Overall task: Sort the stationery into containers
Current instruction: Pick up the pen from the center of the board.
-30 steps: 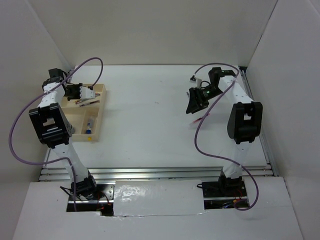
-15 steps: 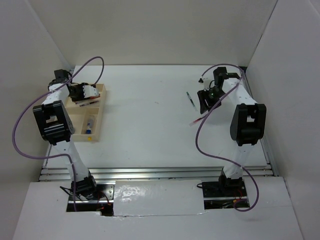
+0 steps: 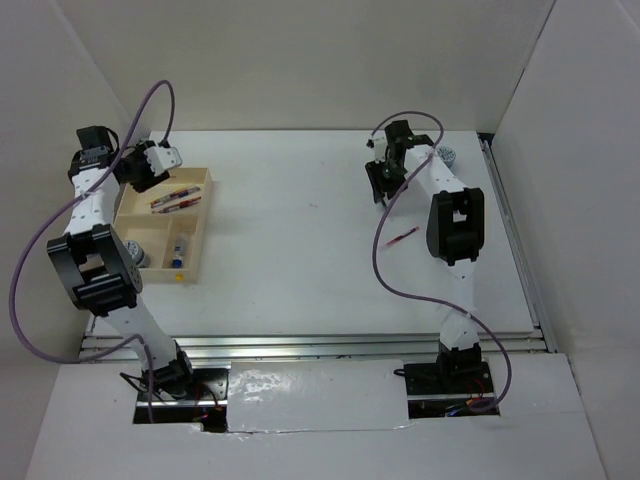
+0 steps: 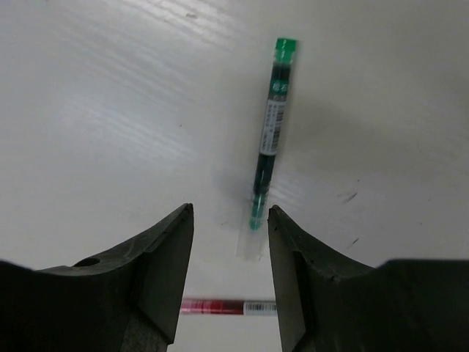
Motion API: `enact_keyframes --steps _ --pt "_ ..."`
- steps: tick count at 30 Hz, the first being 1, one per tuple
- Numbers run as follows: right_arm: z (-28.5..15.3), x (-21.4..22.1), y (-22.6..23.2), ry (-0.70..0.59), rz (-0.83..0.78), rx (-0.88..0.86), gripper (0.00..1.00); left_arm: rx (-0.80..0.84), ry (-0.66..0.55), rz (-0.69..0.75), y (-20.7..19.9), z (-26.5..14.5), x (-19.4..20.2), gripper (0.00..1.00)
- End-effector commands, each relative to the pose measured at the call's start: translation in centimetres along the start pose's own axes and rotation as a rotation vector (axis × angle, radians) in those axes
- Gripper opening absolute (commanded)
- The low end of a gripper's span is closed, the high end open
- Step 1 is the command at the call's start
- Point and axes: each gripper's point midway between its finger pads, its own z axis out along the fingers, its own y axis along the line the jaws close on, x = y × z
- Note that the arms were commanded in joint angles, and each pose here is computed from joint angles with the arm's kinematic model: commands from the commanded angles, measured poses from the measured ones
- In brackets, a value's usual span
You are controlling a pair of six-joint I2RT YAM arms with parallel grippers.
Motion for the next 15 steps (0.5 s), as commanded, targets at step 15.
enact_keyframes --steps 15 --pt "2.4 0.0 -2.2 0.052 0.038 0.082 0.38 -0.143 -0.283 -0.041 -0.2 -9.4 -10.5 0.70"
